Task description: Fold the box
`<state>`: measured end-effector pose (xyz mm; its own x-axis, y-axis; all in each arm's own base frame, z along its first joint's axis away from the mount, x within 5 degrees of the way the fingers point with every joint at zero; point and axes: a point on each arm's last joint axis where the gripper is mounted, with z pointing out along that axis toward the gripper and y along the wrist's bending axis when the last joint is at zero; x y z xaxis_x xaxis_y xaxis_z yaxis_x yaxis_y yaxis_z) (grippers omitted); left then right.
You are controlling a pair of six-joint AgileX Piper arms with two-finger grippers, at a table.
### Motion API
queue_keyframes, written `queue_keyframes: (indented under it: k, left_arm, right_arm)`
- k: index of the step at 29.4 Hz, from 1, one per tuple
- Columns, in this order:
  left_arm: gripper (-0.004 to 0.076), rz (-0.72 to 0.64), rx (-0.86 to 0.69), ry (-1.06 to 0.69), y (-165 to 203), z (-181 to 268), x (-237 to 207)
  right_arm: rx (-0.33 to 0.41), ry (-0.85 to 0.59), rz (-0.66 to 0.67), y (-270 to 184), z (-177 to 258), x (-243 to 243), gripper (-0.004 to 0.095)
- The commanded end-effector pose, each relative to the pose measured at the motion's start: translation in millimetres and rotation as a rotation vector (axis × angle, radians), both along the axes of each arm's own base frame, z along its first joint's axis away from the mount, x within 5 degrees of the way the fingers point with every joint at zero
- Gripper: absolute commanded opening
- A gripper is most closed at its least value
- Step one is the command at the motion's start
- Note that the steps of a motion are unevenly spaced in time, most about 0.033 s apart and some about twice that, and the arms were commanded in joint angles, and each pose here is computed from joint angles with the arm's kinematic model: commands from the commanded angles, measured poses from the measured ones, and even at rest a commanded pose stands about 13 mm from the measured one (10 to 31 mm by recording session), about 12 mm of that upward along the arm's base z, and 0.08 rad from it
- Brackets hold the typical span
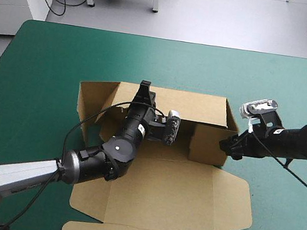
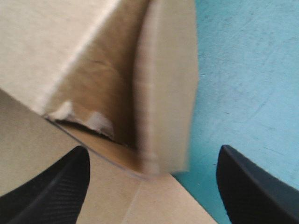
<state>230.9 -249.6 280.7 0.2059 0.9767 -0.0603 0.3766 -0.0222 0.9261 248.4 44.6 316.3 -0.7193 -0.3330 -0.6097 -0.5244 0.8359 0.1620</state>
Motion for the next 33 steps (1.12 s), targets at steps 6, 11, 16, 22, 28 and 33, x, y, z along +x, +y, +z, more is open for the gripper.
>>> queue_keyframes:
  k: [6,11,16,22,28,33]
  left_arm:
    - [-0.0010,0.032,-0.067,0.088,1,-5,-5]
    - [-0.0010,0.026,-0.068,0.088,1,-5,-5]
    - [-0.0010,0.023,-0.069,0.089,1,-5,-5]
    - [-0.0010,0.022,-0.069,0.089,0,-5,-5]
    - [-0.0010,0.022,-0.070,0.091,0,-5,-5]
    - [-0.0010,0.025,-0.077,0.093,0,-5,-5]
  right_arm:
    - [0.100,-0.082,0.049,9,-18,-7,0.0687]
    - [0.142,-0.138,0.095,13,-18,-7,0.0688]
    - [0.140,-0.204,0.120,19,-15,-4,0.0688]
    - [0.104,-0.248,0.169,39,-19,0,0.0668]
    - [0.105,-0.243,0.187,45,-21,-1,0.0364]
    - [0.113,-0.237,0.191,46,-21,-2,0.0018]
